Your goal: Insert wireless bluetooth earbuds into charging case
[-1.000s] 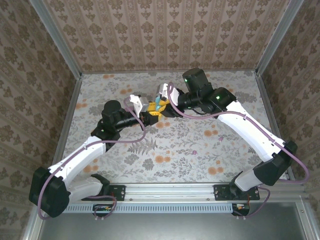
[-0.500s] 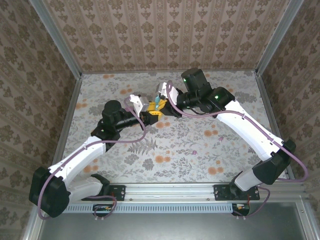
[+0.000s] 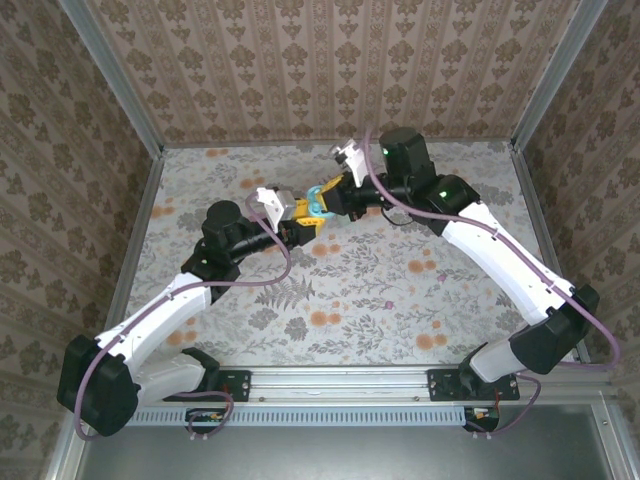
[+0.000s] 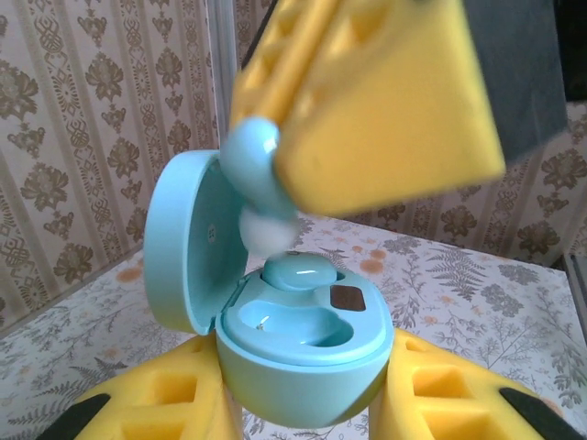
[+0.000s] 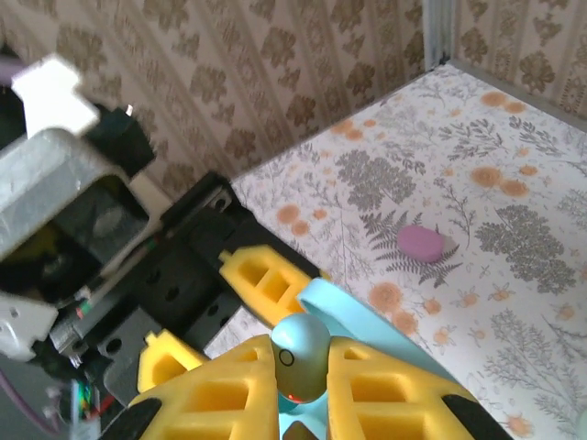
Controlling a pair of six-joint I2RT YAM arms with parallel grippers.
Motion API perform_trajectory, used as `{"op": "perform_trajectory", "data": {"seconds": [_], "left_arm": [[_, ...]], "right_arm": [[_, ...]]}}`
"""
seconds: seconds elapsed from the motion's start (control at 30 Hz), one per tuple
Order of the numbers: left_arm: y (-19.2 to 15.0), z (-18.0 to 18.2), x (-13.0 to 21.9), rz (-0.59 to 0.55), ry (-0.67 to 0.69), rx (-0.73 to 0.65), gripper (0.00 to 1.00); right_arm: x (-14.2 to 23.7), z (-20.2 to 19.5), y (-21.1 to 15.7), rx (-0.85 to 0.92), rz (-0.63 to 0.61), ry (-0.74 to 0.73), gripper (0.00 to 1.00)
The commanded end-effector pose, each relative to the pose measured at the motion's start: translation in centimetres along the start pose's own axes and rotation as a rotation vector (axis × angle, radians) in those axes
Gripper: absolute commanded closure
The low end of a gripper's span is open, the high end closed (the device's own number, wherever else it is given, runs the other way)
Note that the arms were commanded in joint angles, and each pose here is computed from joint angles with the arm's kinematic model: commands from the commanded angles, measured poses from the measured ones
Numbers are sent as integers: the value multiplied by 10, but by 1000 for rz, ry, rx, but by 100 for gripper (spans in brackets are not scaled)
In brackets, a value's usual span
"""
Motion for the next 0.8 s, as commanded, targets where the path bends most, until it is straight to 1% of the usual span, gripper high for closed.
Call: {"op": "perform_trajectory", "data": {"seconds": [0.0,0.1,0.37,0.5,0.77], "left_arm": [[14,-4,3,-65,8,-55,69],[15,-4,3,-71,14,-57,69],[15,-3,5,-85,53,-75,69],[14,-3,5,-85,58,-80,69],[15,-4,5,-85,64,-87,69]], "right_arm": [[12,4,12,-210,-79,29,84],[15,6,16,-272,-94,34,84],[14,6,13,-401,-53,-23,84],[11,9,12,-415,-25,-49,84],[4,15,12,-387,51,-98,84]]}}
Point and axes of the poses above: each hand's point on the last joint's axis, 136 mm out from that joint toward the fingers, its own x axis back along the fingers, its own z axis along the line the jaws close on, y = z × x, the point moved 10 cm from there along x, back along the fingers, and after that the axes turned 7 degrees about x, right-handed, at the moved point
